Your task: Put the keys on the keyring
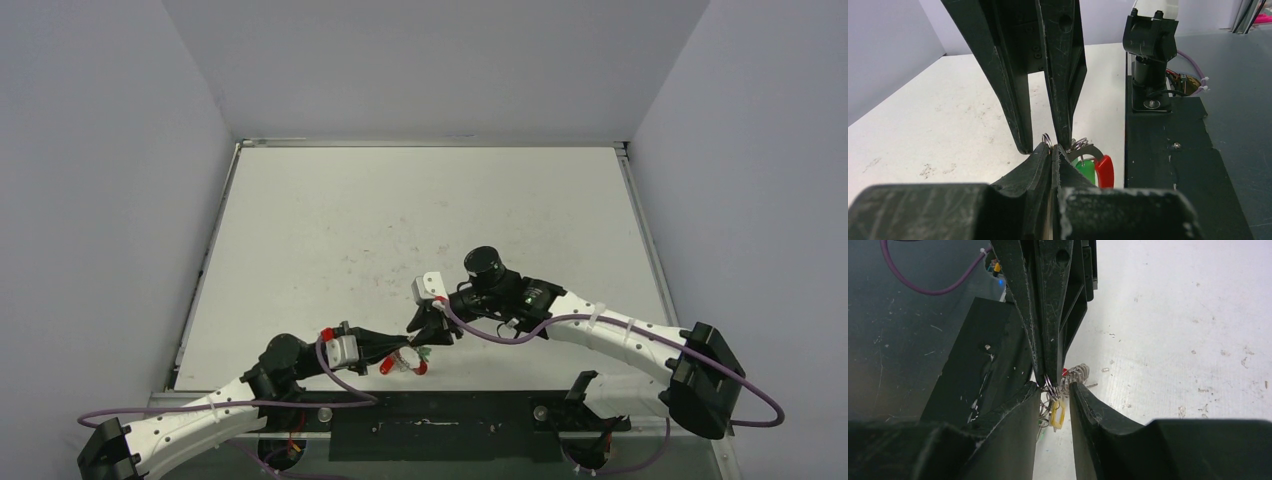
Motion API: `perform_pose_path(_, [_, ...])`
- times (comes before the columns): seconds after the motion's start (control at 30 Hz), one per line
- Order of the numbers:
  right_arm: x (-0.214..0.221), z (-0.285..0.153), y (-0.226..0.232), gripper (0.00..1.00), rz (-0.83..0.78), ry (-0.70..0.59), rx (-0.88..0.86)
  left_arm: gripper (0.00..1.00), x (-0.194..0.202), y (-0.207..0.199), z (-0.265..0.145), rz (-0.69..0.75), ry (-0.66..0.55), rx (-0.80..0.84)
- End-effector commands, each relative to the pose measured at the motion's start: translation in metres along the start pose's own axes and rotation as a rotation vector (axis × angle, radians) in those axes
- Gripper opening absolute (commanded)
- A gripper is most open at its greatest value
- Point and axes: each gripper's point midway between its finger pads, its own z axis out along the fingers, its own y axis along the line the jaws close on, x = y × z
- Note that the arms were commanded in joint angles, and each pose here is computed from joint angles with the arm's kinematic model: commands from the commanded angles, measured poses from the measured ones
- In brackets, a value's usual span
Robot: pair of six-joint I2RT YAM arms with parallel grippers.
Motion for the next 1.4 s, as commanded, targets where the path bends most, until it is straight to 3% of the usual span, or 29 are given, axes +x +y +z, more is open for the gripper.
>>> perform_pose_path(0.0, [-0.013,0.005,0.000,0.27,-0.052,-0.054,-0.052,0.00,-0.045,0.001,0.006,0.044,-0.138,0.011])
perform_pose_path(0.17, [-0.014,0.005,-0.003,0.00,-0.053,-0.051,-0.041,0.00,-0.045,0.001,0.006,0.043,-0.139,0.011])
perform_pose_path(0.4, [-0.017,-0.002,-0.008,0.00,-0.023,-0.018,0.018,0.00,-0.043,0.006,0.005,0.044,-0.127,-0.021])
perform_pose_path(0.47, [-0.018,-0.005,-0.010,0.00,0.000,0.009,0.045,0.11,-0.041,0.012,0.004,0.039,-0.103,-0.050])
perform_pose_path(0.6, [-0.010,-0.010,-0.010,0.00,0.041,0.121,0.084,0.22,-0.036,0.021,0.001,0.039,-0.030,-0.097])
perform_pose_path(0.87, [-0.002,-0.017,-0.017,0.00,0.134,0.402,0.204,0.35,-0.032,0.030,-0.004,0.045,0.084,-0.143])
perform_pose_path(1.13, [-0.010,-0.018,-0.022,0.00,0.253,0.504,0.247,0.38,-0.018,0.032,-0.005,0.048,0.228,-0.126])
perform_pose_path(1.37, [-0.011,-0.004,-0.012,0.00,0.245,0.548,0.198,0.38,-0.018,0.027,0.004,0.043,0.228,-0.079])
